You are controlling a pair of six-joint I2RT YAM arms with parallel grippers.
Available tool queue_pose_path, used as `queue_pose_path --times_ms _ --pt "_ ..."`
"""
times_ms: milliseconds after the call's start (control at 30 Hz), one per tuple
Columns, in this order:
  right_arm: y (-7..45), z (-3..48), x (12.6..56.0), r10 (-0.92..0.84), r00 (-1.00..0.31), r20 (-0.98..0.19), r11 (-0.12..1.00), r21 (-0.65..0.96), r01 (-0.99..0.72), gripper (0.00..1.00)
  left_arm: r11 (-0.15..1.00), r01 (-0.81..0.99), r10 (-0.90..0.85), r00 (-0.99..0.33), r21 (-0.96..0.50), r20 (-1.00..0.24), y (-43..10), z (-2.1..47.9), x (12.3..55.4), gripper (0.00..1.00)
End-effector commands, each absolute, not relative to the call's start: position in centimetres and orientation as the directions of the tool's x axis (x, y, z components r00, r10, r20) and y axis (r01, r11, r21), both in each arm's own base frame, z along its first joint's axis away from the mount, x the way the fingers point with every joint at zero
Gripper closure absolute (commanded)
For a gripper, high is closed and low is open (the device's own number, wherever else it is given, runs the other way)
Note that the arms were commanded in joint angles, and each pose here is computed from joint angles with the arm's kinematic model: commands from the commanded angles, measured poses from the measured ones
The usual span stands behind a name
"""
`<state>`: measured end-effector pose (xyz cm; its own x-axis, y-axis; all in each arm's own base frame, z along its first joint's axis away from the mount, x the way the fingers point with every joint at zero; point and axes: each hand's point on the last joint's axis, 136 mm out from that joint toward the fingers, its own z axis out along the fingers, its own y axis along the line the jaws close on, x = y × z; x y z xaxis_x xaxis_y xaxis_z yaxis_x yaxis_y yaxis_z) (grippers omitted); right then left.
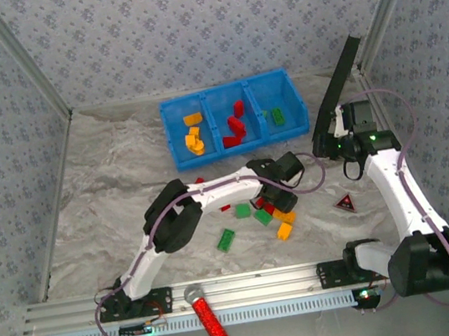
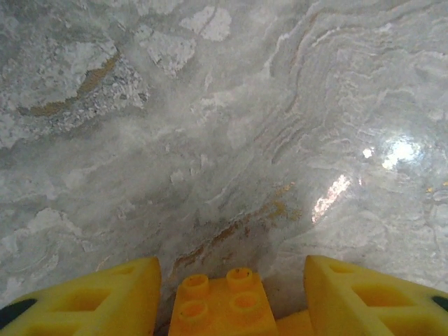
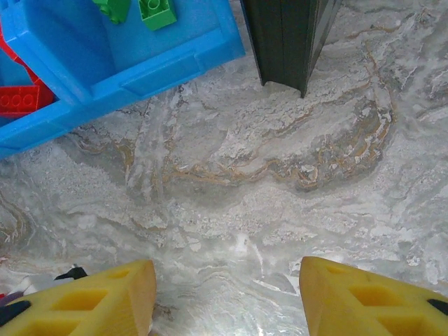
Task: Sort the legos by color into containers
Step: Pick up the lego from the center of the table.
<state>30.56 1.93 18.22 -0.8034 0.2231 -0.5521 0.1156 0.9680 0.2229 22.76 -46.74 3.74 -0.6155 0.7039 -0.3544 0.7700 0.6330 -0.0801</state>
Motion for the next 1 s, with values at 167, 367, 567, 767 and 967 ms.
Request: queue_pose_path --times_ms 167,367,567,767,967 --pt "2.0 18.2 30.5 0.221 -0.799 -0.559 0.967 0.233 0.104 0.43 0.663 0.743 0.696 -0.656 -0.087 -0.292 -46.1 2.7 22.2 0.49" --pt "2.1 18.0 30.5 0.22 -0.801 -0.557 0.967 0.236 0.102 0.44 0.679 0.729 0.686 -0.672 -0.087 -0.281 -45.7 2.3 22.3 0.62" --pt "3.1 17.9 30.1 0.207 -0.813 -0.544 0.961 0.268 0.065 0.43 0.704 0.705 0.652 -0.689 -0.086 -0.316 -45.8 3.7 23.5 0.68" --pt "4.1 17.1 28.9 0.203 -0.816 -0.541 0.954 0.297 0.041 0.44 0.738 0.669 0.573 -0.69 -0.087 -0.442 -45.5 9.2 27.2 0.69" --pt "8.1 18.4 27.1 0.175 -0.727 -0.664 0.916 0.381 -0.127 0.44 0.78 0.614 0.445 -0.679 -0.119 -0.584 -43.6 16.0 31.7 0.69"
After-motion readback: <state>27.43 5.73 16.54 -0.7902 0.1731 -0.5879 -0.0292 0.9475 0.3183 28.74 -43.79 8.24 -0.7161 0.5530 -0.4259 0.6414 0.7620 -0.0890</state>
